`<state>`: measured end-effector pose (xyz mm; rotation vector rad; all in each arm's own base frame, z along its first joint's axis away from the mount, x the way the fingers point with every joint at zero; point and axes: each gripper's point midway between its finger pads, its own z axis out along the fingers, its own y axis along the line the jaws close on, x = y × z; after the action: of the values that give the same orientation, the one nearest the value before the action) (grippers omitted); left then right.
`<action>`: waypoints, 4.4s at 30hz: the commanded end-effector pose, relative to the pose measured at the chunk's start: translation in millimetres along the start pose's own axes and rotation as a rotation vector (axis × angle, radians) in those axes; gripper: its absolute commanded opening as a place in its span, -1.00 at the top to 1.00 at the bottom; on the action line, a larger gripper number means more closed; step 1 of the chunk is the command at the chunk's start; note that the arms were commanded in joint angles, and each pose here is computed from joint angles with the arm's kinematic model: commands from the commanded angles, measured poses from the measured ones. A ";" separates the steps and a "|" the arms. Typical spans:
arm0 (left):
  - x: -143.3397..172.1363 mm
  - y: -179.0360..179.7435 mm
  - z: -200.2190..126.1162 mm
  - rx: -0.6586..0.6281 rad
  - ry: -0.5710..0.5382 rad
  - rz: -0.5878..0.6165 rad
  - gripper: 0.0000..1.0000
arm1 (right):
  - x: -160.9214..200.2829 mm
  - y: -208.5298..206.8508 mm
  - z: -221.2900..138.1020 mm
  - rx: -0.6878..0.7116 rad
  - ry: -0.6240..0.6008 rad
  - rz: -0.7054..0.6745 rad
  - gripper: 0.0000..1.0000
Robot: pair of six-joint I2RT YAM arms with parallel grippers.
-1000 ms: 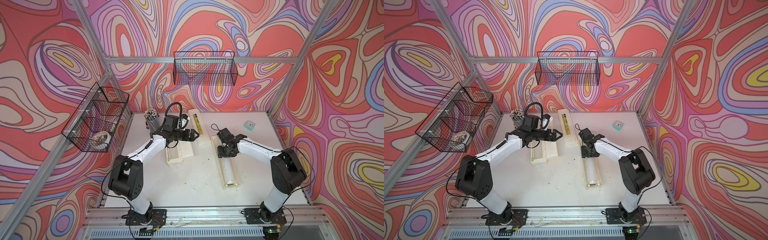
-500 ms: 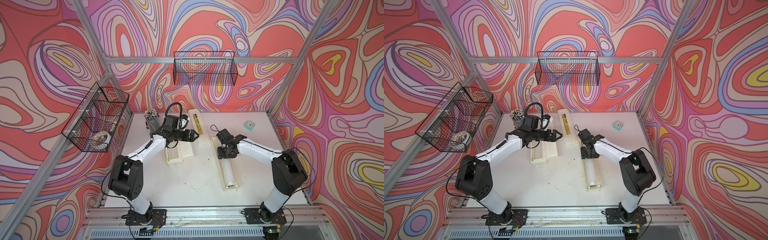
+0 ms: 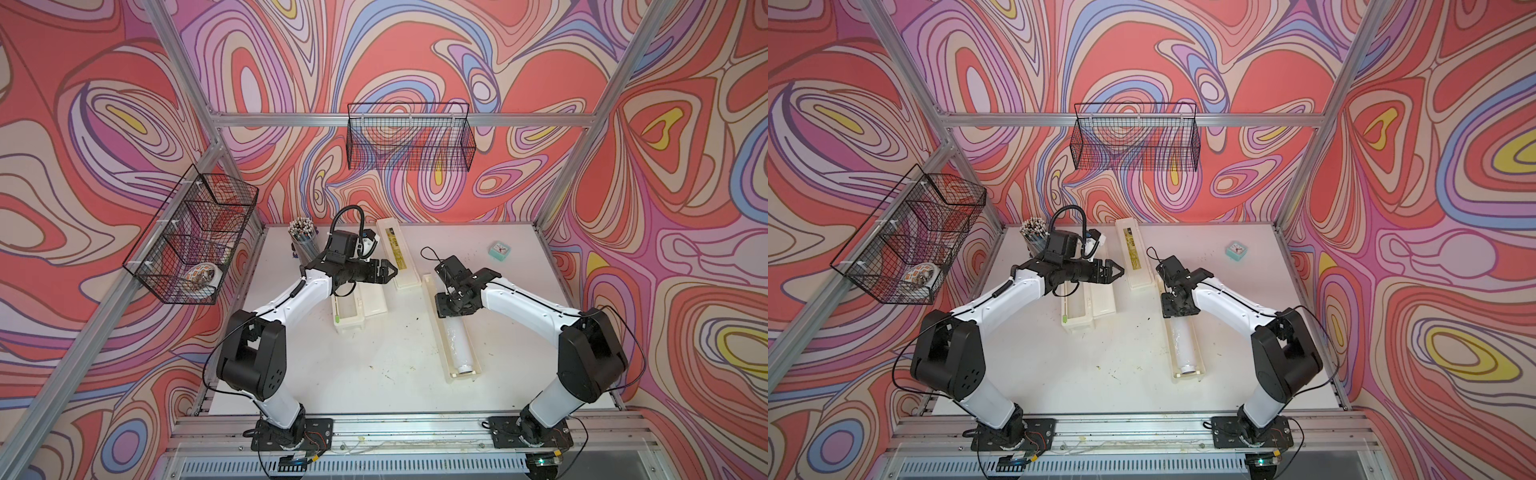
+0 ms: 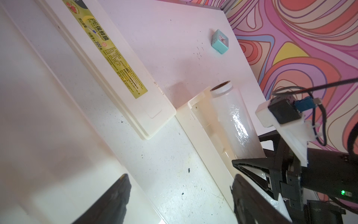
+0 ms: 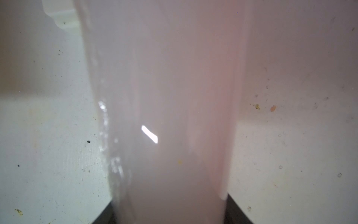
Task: Put plastic wrap rolls into dispensers
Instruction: Place the plastic wrap into the plastic wrap cutting box, then pick up the lid from the center of the board, then close the lid on the plastic wrap cutting box.
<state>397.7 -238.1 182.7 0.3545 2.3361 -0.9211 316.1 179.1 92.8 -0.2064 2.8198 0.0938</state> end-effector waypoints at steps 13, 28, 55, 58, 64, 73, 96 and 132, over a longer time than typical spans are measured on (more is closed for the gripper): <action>-1.7 -2.1 -4.7 -0.002 -0.003 0.033 -0.66 | 19.6 3.5 41.8 0.015 0.129 0.005 0.87; -8.3 8.3 -15.4 -0.051 -0.012 0.027 -0.67 | -59.9 11.7 -22.5 0.020 -0.130 0.018 -0.96; -30.1 49.7 -41.9 -0.159 -0.054 -0.001 -0.72 | -219.1 81.2 152.8 0.086 -0.268 -0.018 -0.96; -31.5 54.6 -42.6 -0.164 -0.052 -0.011 -0.72 | -210.5 81.1 170.6 0.082 -0.235 -0.016 -0.97; -32.2 58.7 -41.9 -0.166 -0.047 -0.021 -0.72 | -193.4 82.7 197.2 0.036 -0.152 0.001 -0.96; -33.9 54.2 -49.3 -0.166 -0.066 -0.023 -0.72 | -262.5 91.6 95.6 -0.009 -0.438 -0.019 -0.34; -42.7 3.0 -11.8 -0.032 -0.069 -0.019 -0.64 | -71.8 38.4 -108.1 -0.009 -0.419 0.082 -0.10; -1.8 -29.4 29.5 -0.062 0.048 -0.007 -0.63 | 99.2 7.3 -38.1 0.118 -0.252 0.078 -0.12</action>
<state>399.7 -278.6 185.5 0.3619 2.3812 -0.8622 212.3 175.8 101.3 -0.0645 2.5852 -0.0118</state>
